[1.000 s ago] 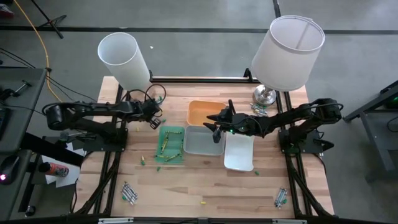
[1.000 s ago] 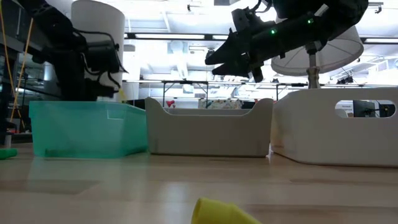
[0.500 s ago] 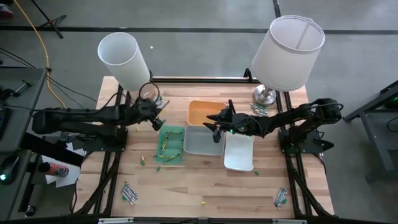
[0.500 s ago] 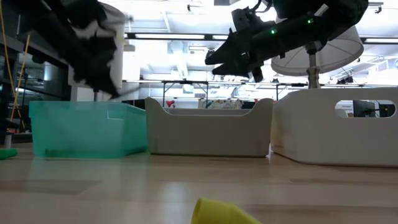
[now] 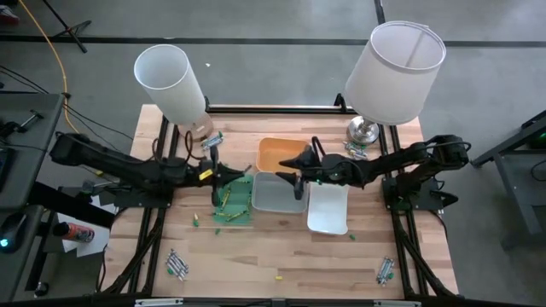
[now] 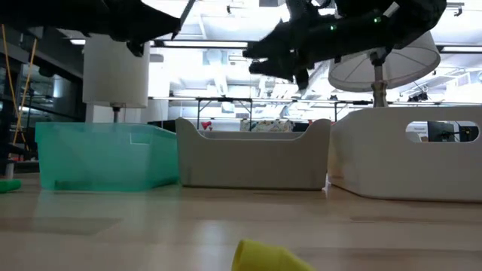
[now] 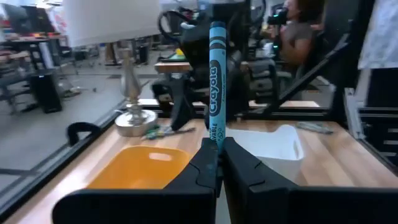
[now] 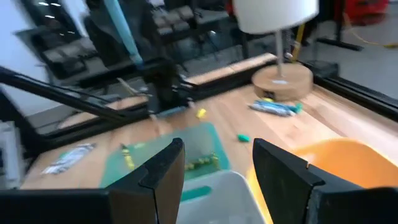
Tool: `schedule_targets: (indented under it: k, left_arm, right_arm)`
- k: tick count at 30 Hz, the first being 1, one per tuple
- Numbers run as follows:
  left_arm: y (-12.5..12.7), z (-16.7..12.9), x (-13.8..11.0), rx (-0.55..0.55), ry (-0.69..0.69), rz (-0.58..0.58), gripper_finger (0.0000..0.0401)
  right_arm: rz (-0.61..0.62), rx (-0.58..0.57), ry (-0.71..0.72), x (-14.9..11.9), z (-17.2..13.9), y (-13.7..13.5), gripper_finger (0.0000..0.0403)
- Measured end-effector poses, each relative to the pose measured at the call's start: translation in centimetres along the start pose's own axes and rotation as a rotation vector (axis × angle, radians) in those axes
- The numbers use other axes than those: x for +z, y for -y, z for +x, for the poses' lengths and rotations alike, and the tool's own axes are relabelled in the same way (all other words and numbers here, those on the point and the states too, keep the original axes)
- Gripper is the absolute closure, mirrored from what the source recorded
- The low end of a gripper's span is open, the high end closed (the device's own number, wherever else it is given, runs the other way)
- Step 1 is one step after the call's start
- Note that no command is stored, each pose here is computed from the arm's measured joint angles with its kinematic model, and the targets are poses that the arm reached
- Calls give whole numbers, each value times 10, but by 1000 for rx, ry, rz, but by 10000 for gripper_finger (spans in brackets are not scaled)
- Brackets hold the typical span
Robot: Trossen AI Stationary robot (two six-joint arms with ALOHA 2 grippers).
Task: Sort crayons
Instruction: Put the blue crayon into the white bin
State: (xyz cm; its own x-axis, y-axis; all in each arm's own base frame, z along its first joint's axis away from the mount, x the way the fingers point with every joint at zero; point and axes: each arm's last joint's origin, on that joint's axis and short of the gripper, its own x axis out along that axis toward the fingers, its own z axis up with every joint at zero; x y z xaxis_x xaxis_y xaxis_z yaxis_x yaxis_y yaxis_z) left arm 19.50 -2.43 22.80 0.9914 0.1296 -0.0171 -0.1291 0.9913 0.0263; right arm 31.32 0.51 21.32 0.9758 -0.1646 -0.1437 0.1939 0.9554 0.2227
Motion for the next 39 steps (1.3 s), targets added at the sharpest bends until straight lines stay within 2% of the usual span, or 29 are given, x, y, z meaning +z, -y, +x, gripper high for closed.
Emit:
schedule_targets:
  k: [7,12,16,22,29,35,39]
  left_arm:
    - [5,12,-11,-9,-7,1,401]
    - [5,13,-11,-7,6,0,401]
    - [4,16,-14,4,-6,2,401]
    - [9,32,-32,1,-41,-5,401]
    - [35,88,-53,-140,-129,-28,401]
    - [75,151,-61,-295,-125,80,401]
    - [90,187,-54,-331,-85,178,401]
  right_arm:
    - [-73,52,37,2,-2,-11,219]
    - [-75,54,45,3,-2,-12,219]
    - [-95,69,119,14,-7,-14,219]
    - [-161,66,243,36,-24,-27,219]
    - [-215,38,281,43,-35,-37,219]
    - [-219,36,270,42,-35,-37,219]
    - [-218,40,270,42,-35,-38,219]
